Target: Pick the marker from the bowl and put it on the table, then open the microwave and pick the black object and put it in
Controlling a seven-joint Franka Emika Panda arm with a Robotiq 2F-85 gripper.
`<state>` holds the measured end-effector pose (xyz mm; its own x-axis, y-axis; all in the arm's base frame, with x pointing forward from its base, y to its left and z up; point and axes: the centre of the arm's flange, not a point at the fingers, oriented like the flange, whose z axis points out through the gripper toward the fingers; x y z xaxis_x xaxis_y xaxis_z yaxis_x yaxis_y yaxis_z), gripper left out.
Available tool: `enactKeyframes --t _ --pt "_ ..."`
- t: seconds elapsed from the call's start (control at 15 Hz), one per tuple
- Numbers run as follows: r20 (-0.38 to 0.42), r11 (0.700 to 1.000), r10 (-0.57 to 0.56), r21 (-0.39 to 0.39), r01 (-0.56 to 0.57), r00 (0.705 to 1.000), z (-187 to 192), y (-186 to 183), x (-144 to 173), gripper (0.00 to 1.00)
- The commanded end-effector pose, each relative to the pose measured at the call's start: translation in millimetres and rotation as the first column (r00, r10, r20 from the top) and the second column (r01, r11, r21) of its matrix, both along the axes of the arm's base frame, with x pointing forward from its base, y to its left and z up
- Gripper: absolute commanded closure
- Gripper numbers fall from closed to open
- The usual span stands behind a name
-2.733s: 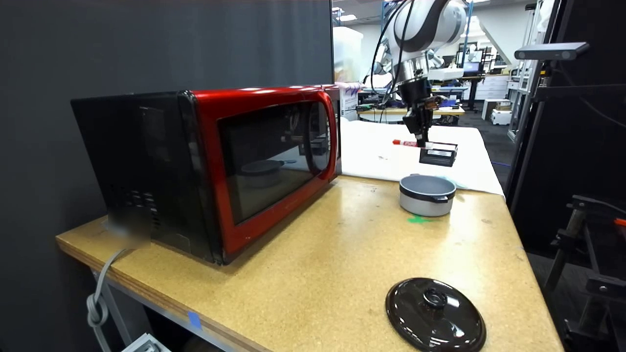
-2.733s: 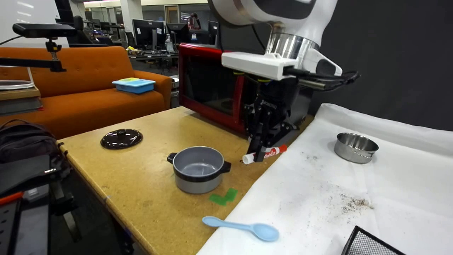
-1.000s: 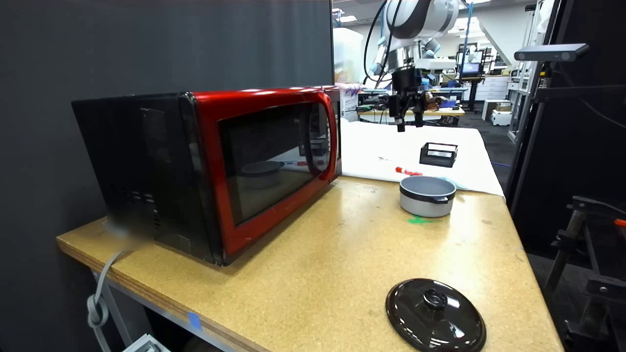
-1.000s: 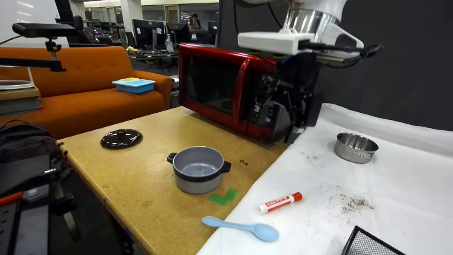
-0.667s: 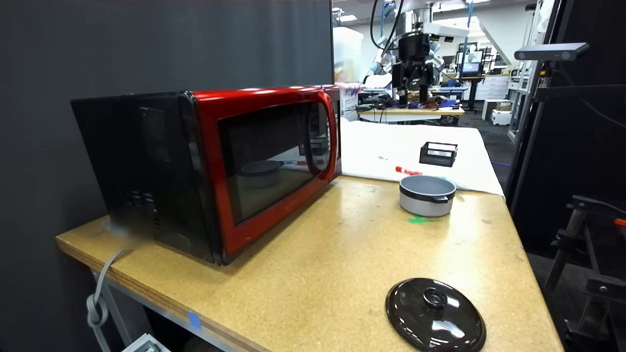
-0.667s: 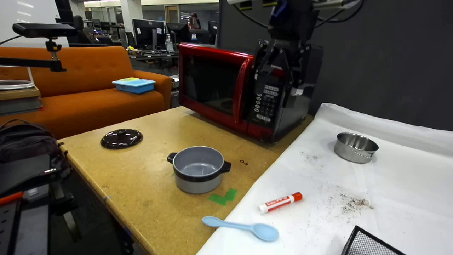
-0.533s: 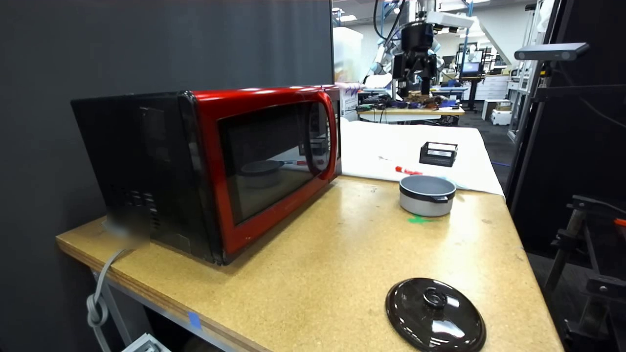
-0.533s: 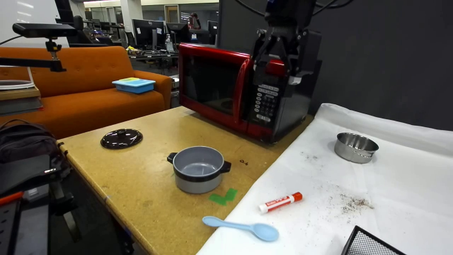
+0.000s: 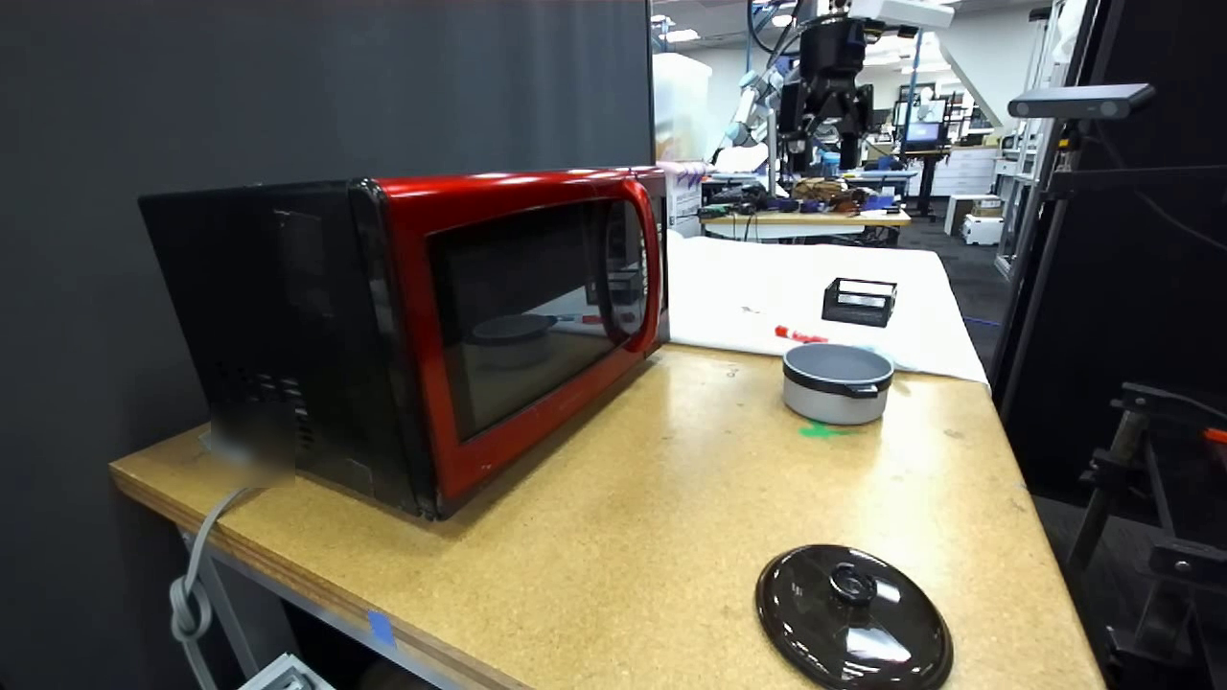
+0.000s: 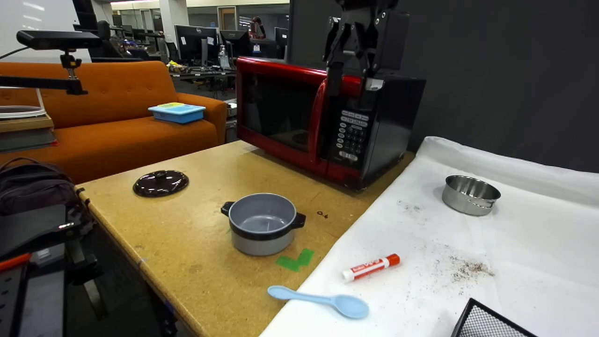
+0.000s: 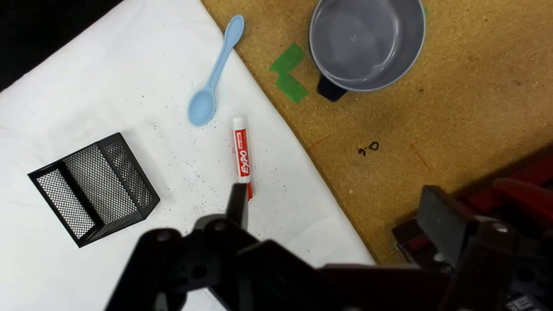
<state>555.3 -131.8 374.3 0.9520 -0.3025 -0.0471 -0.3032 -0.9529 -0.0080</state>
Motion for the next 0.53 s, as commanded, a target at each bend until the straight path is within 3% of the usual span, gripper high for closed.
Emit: enactKeyframes --t 0.0,0.2,0.47 --pt "0.0 1.0 0.0 0.0 0.0 1.0 -0.3 -0.1 -0.2 0.0" --pt "-0.001 1.0 -0.001 0.0 0.001 1.0 -0.4 -0.2 -0.3 0.0" --pt "0.021 0.975 -0.214 0.07 0.212 0.977 -9.0 19.8 4.1 0.0"
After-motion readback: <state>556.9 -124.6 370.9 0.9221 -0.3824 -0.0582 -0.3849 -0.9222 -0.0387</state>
